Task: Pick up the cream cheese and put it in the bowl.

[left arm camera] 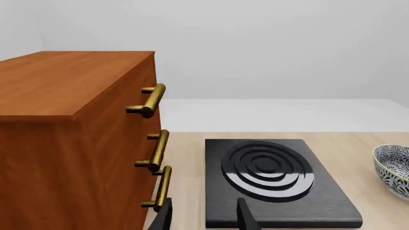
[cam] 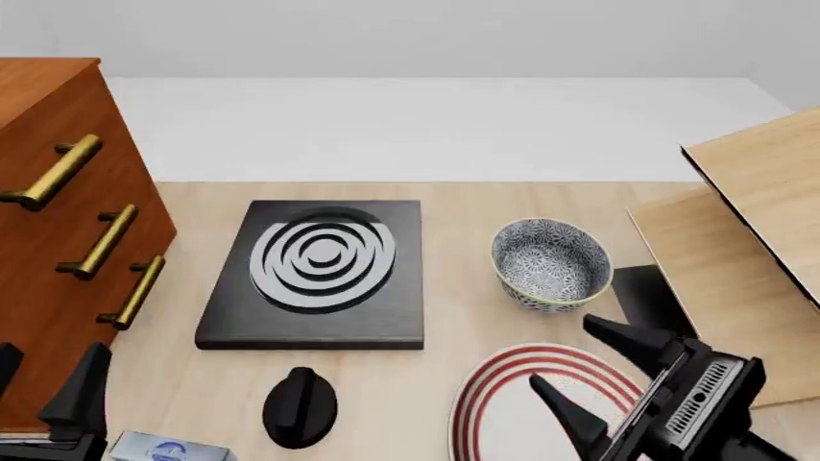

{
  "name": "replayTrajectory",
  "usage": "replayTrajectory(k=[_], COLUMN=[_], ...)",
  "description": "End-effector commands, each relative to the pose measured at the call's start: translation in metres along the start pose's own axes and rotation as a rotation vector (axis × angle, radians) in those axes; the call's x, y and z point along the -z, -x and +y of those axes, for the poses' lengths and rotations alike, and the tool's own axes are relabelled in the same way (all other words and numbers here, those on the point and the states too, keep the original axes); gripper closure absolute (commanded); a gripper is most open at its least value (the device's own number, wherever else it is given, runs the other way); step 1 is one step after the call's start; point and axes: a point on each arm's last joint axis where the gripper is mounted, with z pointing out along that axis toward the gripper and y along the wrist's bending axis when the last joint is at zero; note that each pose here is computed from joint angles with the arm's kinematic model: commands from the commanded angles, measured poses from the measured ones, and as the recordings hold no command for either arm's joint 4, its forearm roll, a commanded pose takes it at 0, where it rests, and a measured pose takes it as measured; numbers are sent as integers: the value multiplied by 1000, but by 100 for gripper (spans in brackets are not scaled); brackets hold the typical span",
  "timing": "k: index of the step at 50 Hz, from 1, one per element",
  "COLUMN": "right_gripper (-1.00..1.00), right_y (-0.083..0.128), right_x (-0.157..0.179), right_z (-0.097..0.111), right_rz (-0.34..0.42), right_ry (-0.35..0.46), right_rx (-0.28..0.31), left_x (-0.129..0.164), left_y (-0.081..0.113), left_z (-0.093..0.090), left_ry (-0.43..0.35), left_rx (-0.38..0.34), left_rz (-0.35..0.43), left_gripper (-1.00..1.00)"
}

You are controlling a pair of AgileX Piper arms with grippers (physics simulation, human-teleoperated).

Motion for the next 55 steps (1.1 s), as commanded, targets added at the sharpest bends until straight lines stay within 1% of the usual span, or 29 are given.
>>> replayTrajectory(k=[1, 6, 8, 15, 19, 23, 24, 26, 29, 31, 34, 39, 42, 43, 45, 55], right_gripper=[-100, -100, -100, -100, -100, -100, -100, -100, -100, -100, -100, -100, -100, -100, -100, -100], right_y=[7, 9, 11, 14, 18, 21, 23, 22, 24, 24, 25, 26, 26, 28, 28, 32], right_x=[-24, -31, -37, -52, -57, -69, -73, -80, -91, -97, -101, -111, -116, -117, -120, -133], right_z=[16, 20, 25, 35, 38, 46, 52, 56, 69, 78, 82, 99, 105, 109, 111, 127], right_rz=[3, 2, 3, 10, 15, 28, 36, 43, 59, 68, 69, 87, 98, 102, 107, 128], right_ry=[118, 139, 166, 212, 227, 263, 287, 299, 343, 373, 385, 436, 456, 467, 472, 510], right_rx=[27, 36, 41, 51, 59, 71, 70, 90, 99, 115, 123, 142, 158, 152, 163, 179], left_x=[0, 0, 0, 0, 0, 0, 0, 0, 0, 0, 0, 0, 0, 0, 0, 0], left_y=[0, 0, 0, 0, 0, 0, 0, 0, 0, 0, 0, 0, 0, 0, 0, 0], left_z=[0, 0, 0, 0, 0, 0, 0, 0, 0, 0, 0, 0, 0, 0, 0, 0], left_ry=[0, 0, 0, 0, 0, 0, 0, 0, 0, 0, 0, 0, 0, 0, 0, 0], left_rx=[0, 0, 0, 0, 0, 0, 0, 0, 0, 0, 0, 0, 0, 0, 0, 0], left_rz=[0, 0, 0, 0, 0, 0, 0, 0, 0, 0, 0, 0, 0, 0, 0, 0], left_gripper=[-100, -100, -100, -100, -100, -100, -100, -100, -100, -100, -100, -100, -100, -100, -100, -100])
